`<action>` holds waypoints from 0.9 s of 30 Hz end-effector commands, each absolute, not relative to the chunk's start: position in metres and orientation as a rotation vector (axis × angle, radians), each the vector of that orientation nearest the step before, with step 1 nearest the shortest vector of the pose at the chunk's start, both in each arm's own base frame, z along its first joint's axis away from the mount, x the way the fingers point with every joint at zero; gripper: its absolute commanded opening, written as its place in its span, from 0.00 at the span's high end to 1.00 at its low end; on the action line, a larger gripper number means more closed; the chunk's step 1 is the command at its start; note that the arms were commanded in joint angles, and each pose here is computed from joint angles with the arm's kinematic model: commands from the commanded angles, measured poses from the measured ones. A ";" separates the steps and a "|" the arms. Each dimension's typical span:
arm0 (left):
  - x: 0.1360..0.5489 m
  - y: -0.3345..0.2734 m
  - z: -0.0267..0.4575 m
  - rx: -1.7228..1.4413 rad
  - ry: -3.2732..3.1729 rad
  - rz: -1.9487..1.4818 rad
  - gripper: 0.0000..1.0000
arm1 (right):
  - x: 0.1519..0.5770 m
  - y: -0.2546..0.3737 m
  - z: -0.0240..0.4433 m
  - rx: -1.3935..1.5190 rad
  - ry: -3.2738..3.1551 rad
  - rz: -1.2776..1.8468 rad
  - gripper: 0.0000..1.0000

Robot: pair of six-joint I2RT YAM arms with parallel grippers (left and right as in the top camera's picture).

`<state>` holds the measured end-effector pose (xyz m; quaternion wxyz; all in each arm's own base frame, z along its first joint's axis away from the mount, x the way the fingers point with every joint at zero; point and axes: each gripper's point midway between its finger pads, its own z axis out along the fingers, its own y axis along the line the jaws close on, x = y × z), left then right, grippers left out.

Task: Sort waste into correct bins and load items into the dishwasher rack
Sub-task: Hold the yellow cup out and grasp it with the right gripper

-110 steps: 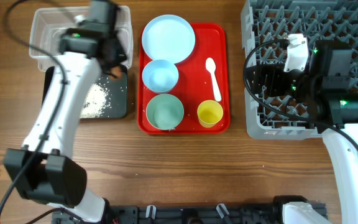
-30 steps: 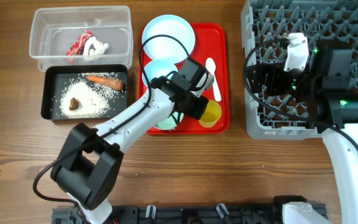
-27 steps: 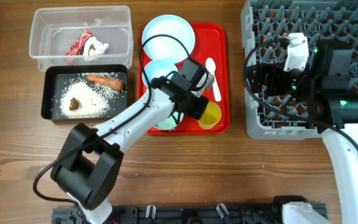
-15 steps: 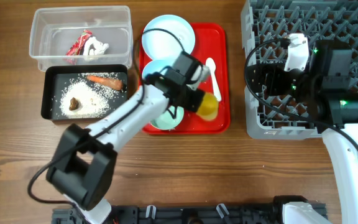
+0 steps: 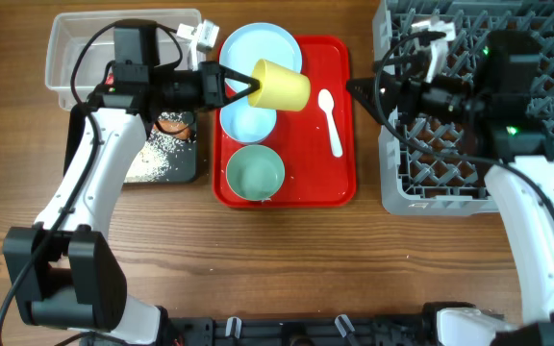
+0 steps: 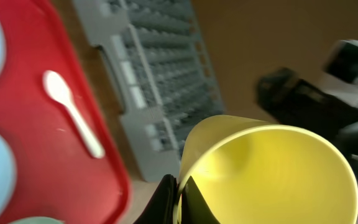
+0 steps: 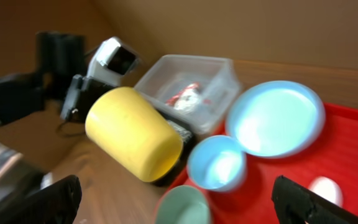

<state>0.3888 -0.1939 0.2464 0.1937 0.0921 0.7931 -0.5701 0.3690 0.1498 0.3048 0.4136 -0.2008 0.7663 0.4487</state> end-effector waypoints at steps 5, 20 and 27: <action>0.360 -0.203 0.301 0.437 2.054 -1.892 0.96 | 0.344 0.191 0.313 -0.807 1.727 1.477 0.00; 0.359 -0.205 0.304 0.455 2.042 -1.904 0.96 | 0.340 0.267 0.302 -0.888 1.740 1.372 0.07; 0.360 -0.205 0.304 0.462 2.037 -1.899 0.96 | 0.341 0.271 0.313 -0.890 1.695 1.377 0.24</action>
